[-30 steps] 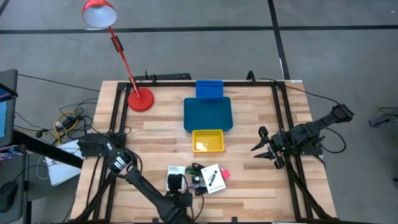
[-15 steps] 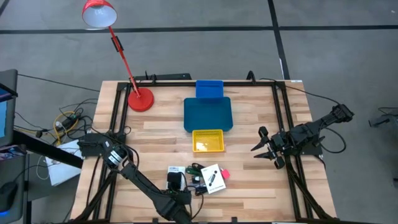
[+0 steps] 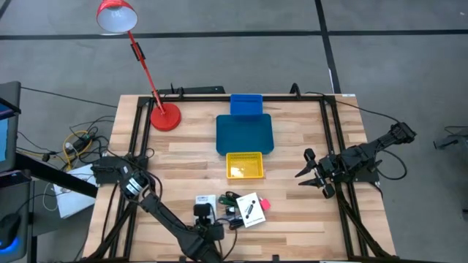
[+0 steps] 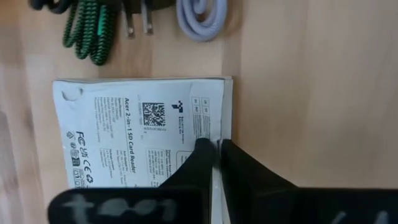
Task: Pick and place items into bin
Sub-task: Put the right white card reader box into the yellow basket
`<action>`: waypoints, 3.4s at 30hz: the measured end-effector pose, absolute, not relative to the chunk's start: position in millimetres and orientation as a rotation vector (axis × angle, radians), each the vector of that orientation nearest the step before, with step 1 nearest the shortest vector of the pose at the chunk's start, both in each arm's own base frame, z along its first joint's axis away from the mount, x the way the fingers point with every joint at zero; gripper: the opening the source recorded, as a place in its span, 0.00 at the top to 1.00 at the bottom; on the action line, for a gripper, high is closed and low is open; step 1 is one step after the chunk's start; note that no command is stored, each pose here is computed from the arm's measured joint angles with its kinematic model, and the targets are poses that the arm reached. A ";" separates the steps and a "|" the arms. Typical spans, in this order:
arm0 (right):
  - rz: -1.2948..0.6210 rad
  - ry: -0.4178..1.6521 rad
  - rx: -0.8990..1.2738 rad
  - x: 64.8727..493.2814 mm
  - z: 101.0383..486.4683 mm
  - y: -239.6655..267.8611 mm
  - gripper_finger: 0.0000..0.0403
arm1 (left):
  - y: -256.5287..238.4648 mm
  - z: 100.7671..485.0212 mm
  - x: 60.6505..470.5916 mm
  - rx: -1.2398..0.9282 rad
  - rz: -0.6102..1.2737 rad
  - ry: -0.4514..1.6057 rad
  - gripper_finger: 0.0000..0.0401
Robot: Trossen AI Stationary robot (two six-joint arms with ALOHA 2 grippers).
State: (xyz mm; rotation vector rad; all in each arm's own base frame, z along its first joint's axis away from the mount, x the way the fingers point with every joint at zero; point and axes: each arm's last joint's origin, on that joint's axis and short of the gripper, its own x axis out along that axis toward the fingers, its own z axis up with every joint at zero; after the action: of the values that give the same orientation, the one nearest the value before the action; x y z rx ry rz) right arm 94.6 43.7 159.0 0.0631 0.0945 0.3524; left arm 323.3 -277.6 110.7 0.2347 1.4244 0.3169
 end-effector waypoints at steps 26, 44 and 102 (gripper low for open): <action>0.353 0.095 0.063 94.7 158.9 43.8 0.67 | -290.7 132.2 313.2 0.330 0.513 1.391 1.00; 0.353 0.095 0.063 94.6 158.9 43.8 0.67 | -290.5 177.5 326.4 0.360 0.550 1.275 1.00; 0.353 0.095 0.063 94.7 158.9 43.7 0.67 | -149.1 214.3 431.4 1.093 0.311 1.391 1.00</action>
State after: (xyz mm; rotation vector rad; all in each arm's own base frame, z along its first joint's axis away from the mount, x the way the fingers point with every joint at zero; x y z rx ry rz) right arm 94.7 43.7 158.9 0.0630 0.0949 0.3525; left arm 431.4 -149.1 214.3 1.0929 1.3910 0.3111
